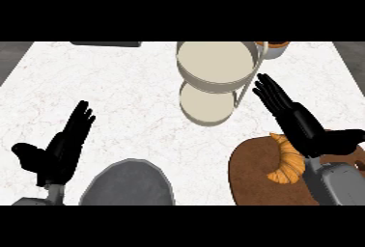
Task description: Pick the squash from the cutting board and place it in the tiered basket
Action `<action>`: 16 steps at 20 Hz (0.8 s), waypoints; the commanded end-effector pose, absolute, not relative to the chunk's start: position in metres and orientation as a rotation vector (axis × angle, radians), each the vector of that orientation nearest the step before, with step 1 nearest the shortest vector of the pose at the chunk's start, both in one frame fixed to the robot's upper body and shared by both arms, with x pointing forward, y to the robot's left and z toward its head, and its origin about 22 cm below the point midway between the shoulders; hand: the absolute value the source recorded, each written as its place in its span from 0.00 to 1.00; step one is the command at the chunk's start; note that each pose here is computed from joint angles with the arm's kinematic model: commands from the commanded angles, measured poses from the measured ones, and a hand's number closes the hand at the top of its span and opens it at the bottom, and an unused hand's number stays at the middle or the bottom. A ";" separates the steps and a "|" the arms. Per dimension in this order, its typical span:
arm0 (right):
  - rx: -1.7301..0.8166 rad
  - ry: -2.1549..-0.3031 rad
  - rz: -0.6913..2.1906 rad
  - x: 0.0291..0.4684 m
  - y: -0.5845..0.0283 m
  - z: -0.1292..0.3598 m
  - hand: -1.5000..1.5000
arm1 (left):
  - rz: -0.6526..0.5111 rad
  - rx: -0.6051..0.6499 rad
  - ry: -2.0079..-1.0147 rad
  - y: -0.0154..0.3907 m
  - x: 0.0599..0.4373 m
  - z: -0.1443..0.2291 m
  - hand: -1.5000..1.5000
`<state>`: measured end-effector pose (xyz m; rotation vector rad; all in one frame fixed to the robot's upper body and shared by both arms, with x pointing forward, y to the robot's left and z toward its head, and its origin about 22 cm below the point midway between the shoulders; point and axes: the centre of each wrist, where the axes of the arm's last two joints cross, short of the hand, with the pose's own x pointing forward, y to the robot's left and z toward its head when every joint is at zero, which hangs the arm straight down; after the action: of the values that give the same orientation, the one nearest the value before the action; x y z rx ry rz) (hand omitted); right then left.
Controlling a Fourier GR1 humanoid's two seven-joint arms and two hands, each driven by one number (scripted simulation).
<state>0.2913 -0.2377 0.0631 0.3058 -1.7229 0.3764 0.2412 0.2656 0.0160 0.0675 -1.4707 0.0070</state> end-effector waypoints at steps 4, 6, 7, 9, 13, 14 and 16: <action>-0.127 -1.671 -0.020 0.298 -0.278 0.059 0.00 | -0.086 0.032 -1.545 0.256 0.246 0.019 0.50; -0.311 -1.622 -0.212 0.299 -0.292 0.054 0.00 | -0.189 0.031 -1.573 0.260 0.249 0.023 0.50; -0.633 -1.509 0.045 0.284 -0.339 0.044 0.00 | -0.160 0.008 -1.531 0.253 0.243 0.015 0.50; -0.459 -1.535 -0.321 0.292 -0.275 0.025 0.00 | -0.196 -0.044 -1.551 0.233 0.245 0.006 0.50; -0.550 -1.745 -0.304 0.286 -0.256 0.048 0.00 | -0.214 -0.049 -1.533 0.224 0.267 -0.013 0.50; -0.633 -1.737 -0.239 0.264 -0.270 0.032 0.00 | -0.211 -0.066 -1.516 0.237 0.261 -0.014 0.50; -0.708 -1.716 -0.169 0.267 -0.271 0.064 0.00 | -0.216 -0.058 -1.526 0.248 0.270 -0.011 0.50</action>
<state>0.2778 -0.2692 0.0453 -0.5643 -1.6929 -0.2154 0.2594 0.2410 -0.0070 -0.0439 -1.5285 -0.2024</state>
